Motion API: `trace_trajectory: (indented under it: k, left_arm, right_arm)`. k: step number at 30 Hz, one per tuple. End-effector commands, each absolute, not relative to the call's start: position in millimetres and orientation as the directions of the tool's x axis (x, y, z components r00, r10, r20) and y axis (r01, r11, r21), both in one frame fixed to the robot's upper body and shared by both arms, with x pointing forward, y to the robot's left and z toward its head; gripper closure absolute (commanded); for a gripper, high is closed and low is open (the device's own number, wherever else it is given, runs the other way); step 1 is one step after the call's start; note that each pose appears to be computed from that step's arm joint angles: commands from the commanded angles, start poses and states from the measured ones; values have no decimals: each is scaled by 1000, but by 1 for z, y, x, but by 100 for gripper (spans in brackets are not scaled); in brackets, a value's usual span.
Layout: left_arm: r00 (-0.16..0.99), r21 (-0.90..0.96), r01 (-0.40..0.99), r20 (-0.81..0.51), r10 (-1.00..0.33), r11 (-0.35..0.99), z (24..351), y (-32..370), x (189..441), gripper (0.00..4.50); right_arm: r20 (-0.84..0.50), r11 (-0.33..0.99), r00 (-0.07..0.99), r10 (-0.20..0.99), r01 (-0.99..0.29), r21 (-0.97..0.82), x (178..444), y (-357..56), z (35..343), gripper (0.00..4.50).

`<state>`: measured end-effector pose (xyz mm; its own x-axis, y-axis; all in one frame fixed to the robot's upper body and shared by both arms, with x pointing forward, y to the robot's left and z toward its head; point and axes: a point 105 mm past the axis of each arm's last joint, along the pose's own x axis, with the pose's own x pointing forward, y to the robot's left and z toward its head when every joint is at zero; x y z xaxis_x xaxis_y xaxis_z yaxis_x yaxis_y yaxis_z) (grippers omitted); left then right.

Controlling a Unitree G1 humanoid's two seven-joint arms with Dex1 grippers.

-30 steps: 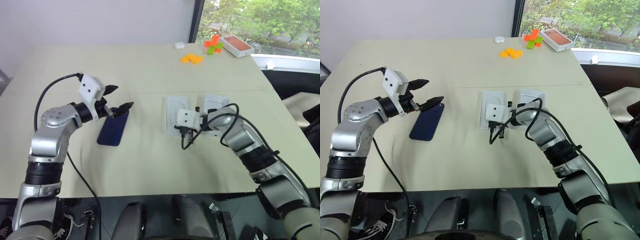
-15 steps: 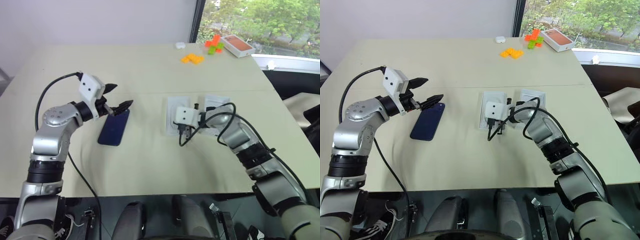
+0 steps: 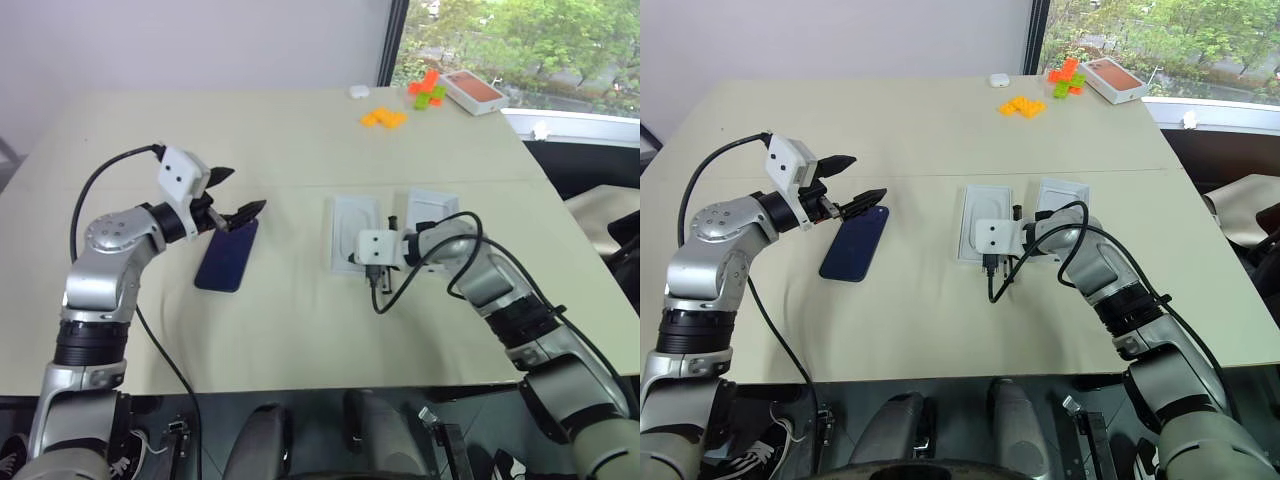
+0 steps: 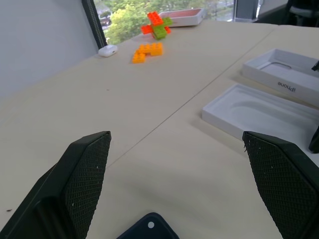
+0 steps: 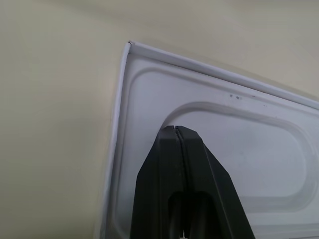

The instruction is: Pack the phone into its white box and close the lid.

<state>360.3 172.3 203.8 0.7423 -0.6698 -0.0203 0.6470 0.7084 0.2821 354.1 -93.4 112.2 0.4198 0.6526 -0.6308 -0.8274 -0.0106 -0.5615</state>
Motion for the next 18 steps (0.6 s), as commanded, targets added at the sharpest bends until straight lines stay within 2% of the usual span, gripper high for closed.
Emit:
trace_trajectory:
  k: [1,3,11,16,18]
  left_arm:
    - [739,322,632,24,-674,705,219,171,361,0]
    - [740,313,635,14,-672,706,217,171,361,0]
    - [752,176,655,-63,-656,734,203,180,362,0]
    - [780,106,625,-115,-615,773,201,207,363,0]
    - [795,5,599,-122,-594,801,202,222,365,0]
  right_arm:
    - [-661,-49,365,655,-853,-519,342,-99,105,447]
    - [-672,-72,332,662,-865,-497,334,-101,103,447]
    - [-614,-12,386,689,-841,-542,344,-99,119,447]
    - [-398,153,471,787,-774,-614,359,-75,165,447]
    - [-314,212,491,812,-751,-626,362,-68,183,447]
